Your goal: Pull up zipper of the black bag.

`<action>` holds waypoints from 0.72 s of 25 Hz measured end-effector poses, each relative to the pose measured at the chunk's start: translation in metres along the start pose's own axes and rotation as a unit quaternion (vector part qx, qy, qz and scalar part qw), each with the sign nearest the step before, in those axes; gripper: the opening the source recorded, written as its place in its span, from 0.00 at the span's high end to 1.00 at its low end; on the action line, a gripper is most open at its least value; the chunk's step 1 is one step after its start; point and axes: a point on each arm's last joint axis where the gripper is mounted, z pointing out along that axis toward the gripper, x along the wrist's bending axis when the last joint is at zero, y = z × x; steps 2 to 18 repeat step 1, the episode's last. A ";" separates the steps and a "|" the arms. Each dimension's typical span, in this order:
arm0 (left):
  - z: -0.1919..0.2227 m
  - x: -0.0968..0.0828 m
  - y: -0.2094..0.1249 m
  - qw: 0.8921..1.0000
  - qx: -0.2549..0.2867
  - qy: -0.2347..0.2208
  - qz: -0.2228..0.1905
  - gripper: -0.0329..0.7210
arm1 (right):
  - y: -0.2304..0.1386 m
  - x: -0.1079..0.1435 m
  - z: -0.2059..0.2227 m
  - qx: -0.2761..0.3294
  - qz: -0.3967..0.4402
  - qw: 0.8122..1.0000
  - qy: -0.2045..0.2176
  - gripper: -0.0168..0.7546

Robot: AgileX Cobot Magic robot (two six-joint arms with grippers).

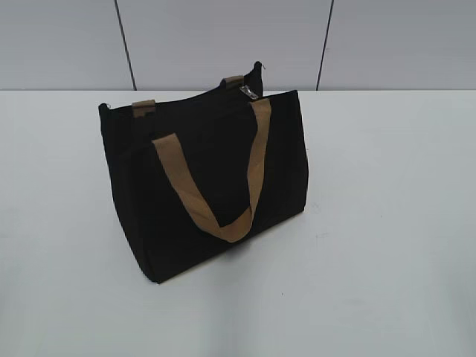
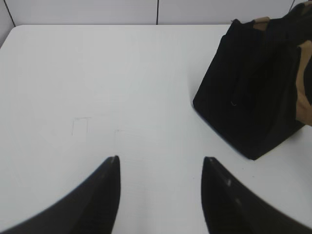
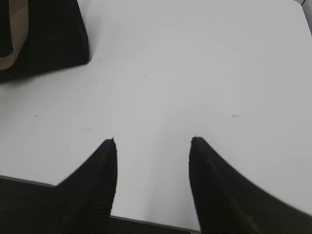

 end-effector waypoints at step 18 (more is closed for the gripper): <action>0.000 0.000 0.000 1.000 0.000 0.000 0.000 0.42 | 0.000 0.000 0.000 0.000 0.000 1.000 0.000 0.49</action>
